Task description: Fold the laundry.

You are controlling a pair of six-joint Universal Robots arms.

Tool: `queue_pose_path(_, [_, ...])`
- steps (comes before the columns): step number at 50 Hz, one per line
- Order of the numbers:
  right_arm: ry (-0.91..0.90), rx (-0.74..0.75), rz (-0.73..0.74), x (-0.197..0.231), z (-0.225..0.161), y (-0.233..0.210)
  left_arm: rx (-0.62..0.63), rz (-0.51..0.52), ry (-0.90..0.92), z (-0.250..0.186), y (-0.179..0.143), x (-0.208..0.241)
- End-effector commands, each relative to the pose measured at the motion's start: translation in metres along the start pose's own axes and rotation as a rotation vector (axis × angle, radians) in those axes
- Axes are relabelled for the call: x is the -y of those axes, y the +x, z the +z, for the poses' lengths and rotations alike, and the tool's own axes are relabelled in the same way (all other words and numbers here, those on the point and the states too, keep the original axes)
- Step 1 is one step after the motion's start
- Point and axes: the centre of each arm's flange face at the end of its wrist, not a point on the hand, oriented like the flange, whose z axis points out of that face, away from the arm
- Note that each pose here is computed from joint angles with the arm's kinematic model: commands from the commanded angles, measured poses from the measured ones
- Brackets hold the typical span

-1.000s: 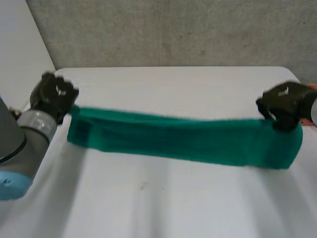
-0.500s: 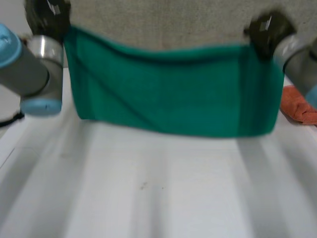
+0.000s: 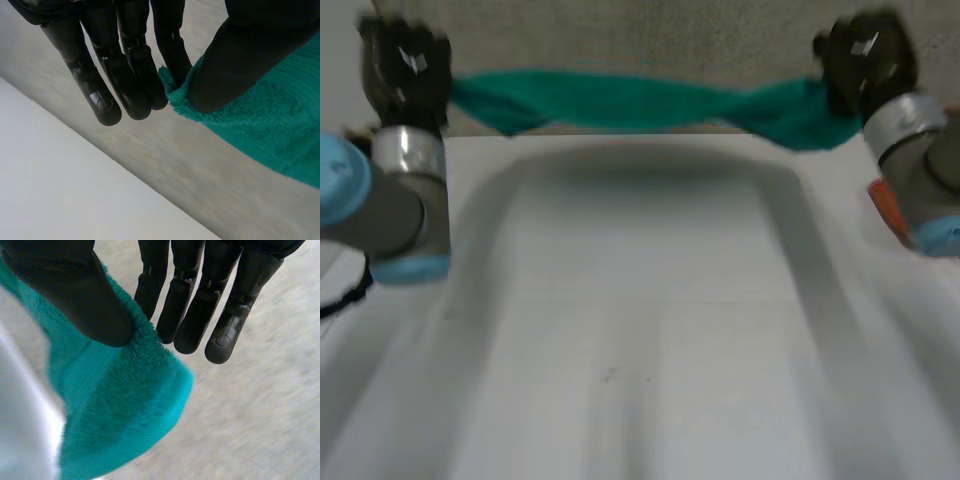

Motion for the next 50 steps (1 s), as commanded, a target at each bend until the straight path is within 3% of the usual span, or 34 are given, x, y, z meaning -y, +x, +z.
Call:
queue_pose_path(1, [-0.221, 0.211, -0.040, -0.081, -0.033, -0.060, -0.269, 0.058, -0.231, -0.080, 0.066, -0.073])
queue_pose_path(8, [-0.391, 0.339, -0.118, -0.099, -0.062, -0.071, -0.407, 0.120, -0.344, -0.120, 0.074, -0.085])
queue_pose_path(13, [-0.593, 0.524, -0.135, -0.089, -0.100, -0.070, -0.520, 0.211, -0.489, -0.147, 0.045, -0.088])
queue_pose_path(21, [-0.797, 0.656, -0.141, -0.058, -0.157, -0.042, -0.752, 0.324, -0.676, -0.214, -0.003, -0.062])
queue_pose_path(26, [-0.871, 0.792, -0.226, -0.052, -0.192, -0.035, -0.879, 0.372, -0.675, -0.246, -0.015, -0.045])
queue_pose_path(31, [-0.810, 0.691, -0.252, -0.060, -0.176, -0.032, -0.834, 0.358, -0.605, -0.232, -0.012, -0.043])
queue_pose_path(39, [-0.770, 0.498, -0.236, -0.100, -0.129, -0.035, -0.591, 0.366, -0.462, -0.153, 0.020, -0.064])
queue_pose_path(43, [-0.679, 0.415, -0.292, -0.108, -0.104, -0.051, -0.508, 0.362, -0.402, -0.116, 0.053, -0.077])
queue_pose_path(50, [-0.552, 0.305, -0.333, -0.126, -0.070, -0.064, -0.480, 0.360, -0.353, -0.085, 0.102, -0.099])
